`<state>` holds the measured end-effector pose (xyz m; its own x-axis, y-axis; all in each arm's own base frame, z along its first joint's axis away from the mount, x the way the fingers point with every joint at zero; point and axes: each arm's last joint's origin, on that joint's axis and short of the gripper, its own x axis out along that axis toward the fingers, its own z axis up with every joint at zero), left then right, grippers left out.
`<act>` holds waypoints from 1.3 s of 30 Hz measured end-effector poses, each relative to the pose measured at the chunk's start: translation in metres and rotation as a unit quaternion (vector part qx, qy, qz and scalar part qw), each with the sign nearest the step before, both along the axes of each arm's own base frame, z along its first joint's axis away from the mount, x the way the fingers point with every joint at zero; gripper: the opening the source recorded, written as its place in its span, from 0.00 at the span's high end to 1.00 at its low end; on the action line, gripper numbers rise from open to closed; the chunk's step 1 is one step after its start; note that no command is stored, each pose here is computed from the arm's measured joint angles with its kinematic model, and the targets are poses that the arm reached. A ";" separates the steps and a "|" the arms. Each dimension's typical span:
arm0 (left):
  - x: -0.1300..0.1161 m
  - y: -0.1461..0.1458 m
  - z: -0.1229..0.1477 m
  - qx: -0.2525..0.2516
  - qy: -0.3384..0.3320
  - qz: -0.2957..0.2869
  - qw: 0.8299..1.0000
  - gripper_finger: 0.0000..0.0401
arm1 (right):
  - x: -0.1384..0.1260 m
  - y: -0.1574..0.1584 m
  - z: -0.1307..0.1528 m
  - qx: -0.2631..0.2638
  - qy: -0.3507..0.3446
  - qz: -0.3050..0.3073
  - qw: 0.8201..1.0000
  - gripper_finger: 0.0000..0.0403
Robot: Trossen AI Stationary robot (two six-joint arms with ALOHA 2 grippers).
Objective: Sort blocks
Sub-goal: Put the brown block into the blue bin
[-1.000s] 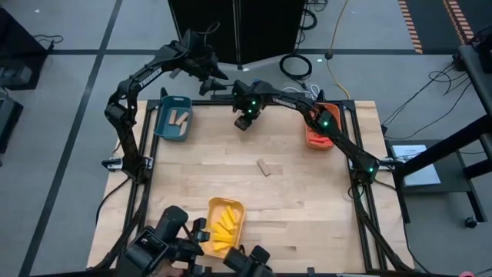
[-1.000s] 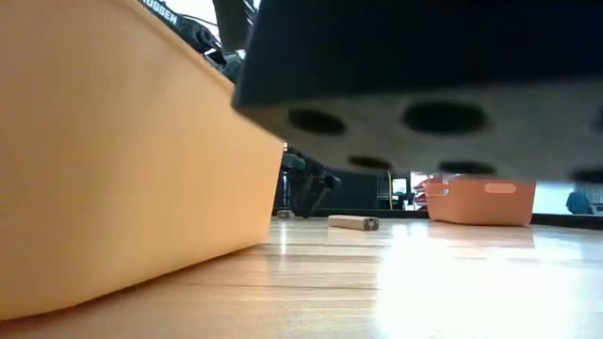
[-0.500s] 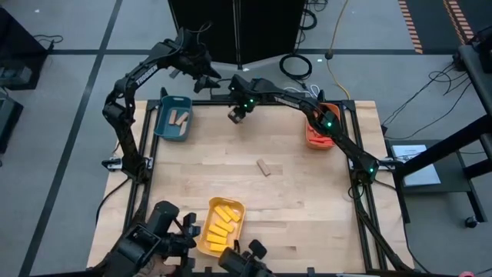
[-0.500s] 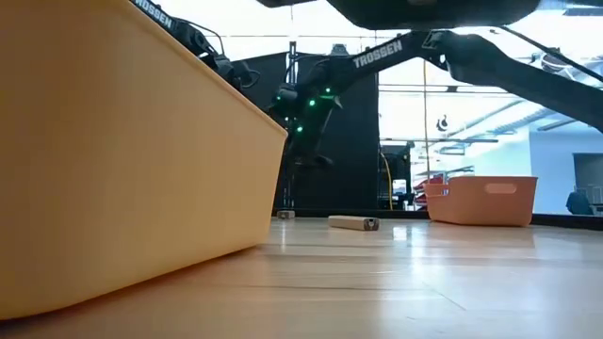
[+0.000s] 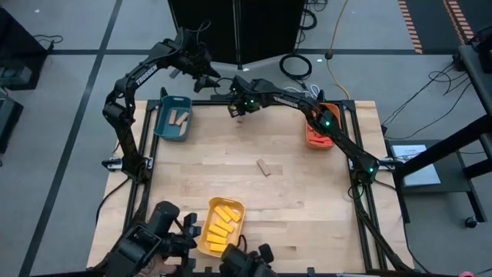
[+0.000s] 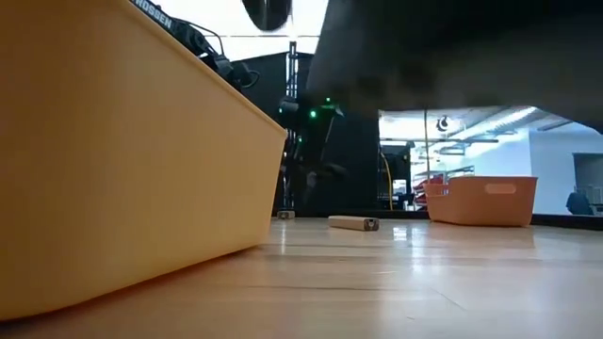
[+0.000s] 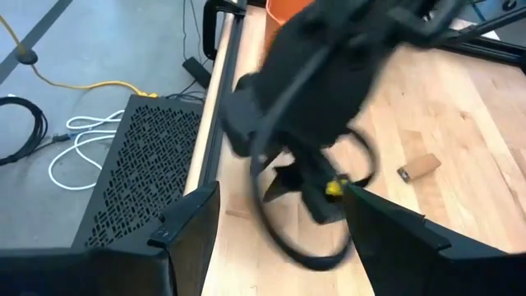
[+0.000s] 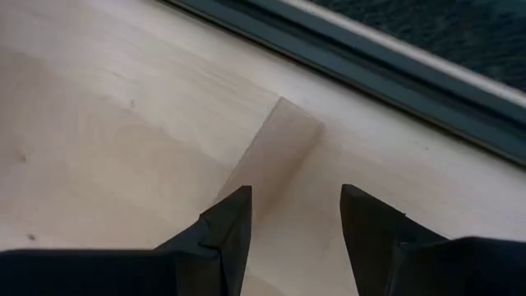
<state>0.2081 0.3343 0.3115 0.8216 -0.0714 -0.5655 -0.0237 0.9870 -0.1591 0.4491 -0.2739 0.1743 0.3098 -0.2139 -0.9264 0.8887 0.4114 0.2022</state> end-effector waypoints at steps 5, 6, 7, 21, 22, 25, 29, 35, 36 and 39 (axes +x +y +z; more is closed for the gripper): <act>0.003 0.000 0.001 0.009 -0.005 -0.002 1.000 0.36 | 0.000 -0.015 -0.022 0.038 -0.030 0.002 0.999 0.65; 0.004 -0.001 0.001 0.008 -0.005 -0.004 1.000 0.36 | -0.002 -0.018 -0.022 0.046 -0.034 0.002 0.998 0.65; 0.004 -0.001 0.001 0.007 -0.004 -0.005 1.000 0.36 | -0.004 -0.019 -0.022 0.051 -0.034 0.000 0.998 0.64; 0.006 -0.003 0.000 0.017 0.010 -0.006 1.000 0.36 | 0.001 -0.012 -0.018 0.018 -0.019 0.024 0.999 0.67; 0.006 -0.003 0.000 0.019 0.011 -0.007 1.000 0.36 | 0.000 -0.011 -0.016 0.013 -0.010 0.024 1.000 0.67; 0.006 -0.003 0.000 0.019 0.011 -0.007 1.000 0.36 | -0.004 -0.010 -0.008 0.000 0.009 0.019 1.000 0.67; 0.006 -0.003 -0.001 0.020 0.012 -0.007 1.000 0.36 | -0.008 -0.007 -0.001 -0.007 0.029 0.019 0.999 0.68; 0.006 -0.002 0.000 0.024 0.009 -0.007 1.000 0.36 | 0.014 -0.001 0.007 -0.028 -0.066 0.065 0.995 0.69; 0.006 -0.002 0.000 0.024 0.009 -0.007 1.000 0.36 | 0.016 -0.001 0.007 -0.026 -0.073 0.068 0.995 0.70; 0.006 -0.002 0.000 0.024 0.009 -0.007 1.000 0.36 | 0.015 -0.003 0.008 -0.030 -0.073 0.067 0.995 0.76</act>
